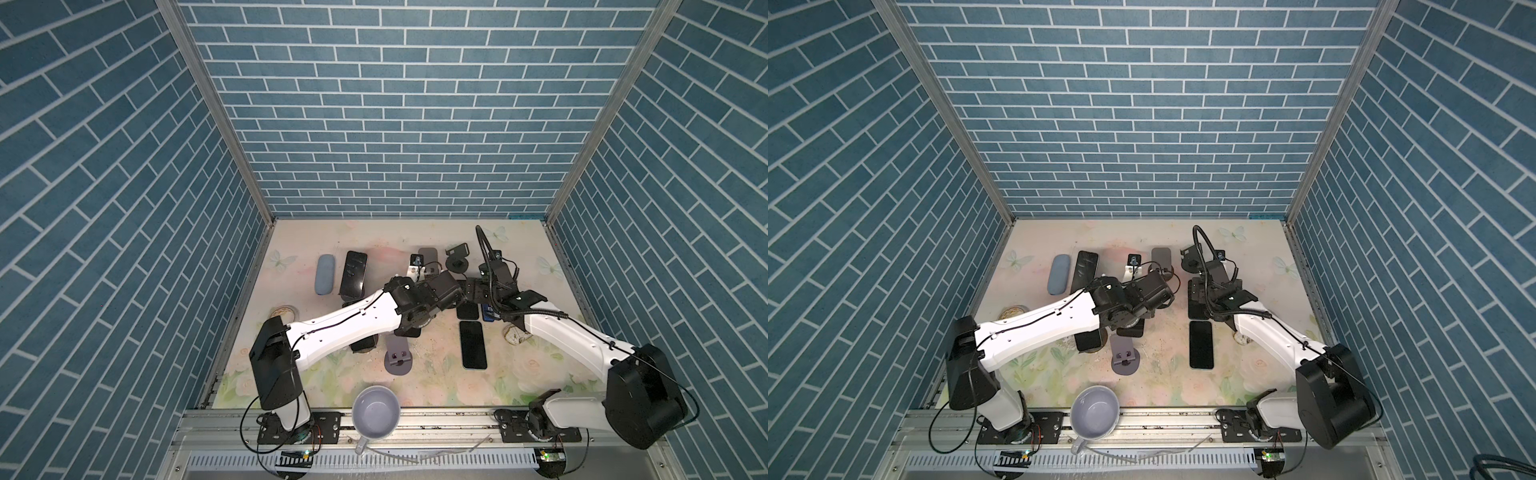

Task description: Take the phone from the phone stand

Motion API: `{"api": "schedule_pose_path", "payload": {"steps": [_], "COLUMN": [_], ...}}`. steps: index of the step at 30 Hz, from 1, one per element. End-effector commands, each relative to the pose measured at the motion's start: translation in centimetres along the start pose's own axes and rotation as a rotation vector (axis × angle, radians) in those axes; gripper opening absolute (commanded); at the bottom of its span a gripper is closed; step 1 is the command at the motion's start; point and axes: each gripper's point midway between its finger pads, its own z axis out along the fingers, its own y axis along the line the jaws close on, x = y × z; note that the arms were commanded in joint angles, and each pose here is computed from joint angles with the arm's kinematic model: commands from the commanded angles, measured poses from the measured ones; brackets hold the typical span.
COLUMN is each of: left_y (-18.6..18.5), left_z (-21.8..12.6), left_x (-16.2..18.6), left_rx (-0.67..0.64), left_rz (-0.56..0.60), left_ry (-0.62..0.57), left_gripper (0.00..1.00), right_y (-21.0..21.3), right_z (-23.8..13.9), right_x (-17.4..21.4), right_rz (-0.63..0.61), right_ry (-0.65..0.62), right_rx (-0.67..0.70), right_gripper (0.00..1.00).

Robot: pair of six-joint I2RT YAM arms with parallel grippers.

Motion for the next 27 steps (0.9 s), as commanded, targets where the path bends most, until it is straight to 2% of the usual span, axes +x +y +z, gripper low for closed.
{"api": "schedule_pose_path", "payload": {"steps": [1,15,21,27], "left_y": [-2.1,-6.6,-8.3,-8.6], "left_z": [-0.5,2.1,5.4,8.4], "left_x": [-1.4,-1.3,-0.1,0.3], "left_rx": [0.053,0.135,0.213,0.211], "left_rz": [0.048,0.062,-0.014,-0.053], "left_ry": [-0.020,0.045,0.154,0.219], "left_gripper": [0.49,0.47,0.46,0.45], "right_y": [-2.5,-5.3,-6.0,-6.9], "right_z": [-1.1,-3.5,-4.3,-5.1], "right_x": [0.1,0.0,-0.3,-0.3], "right_rz": [0.036,0.088,0.101,0.116], "right_ry": [-0.023,-0.083,-0.106,-0.131], "right_rx": [0.085,0.120,0.131,0.143], "right_gripper": [0.98,0.99,0.99,0.98]}}
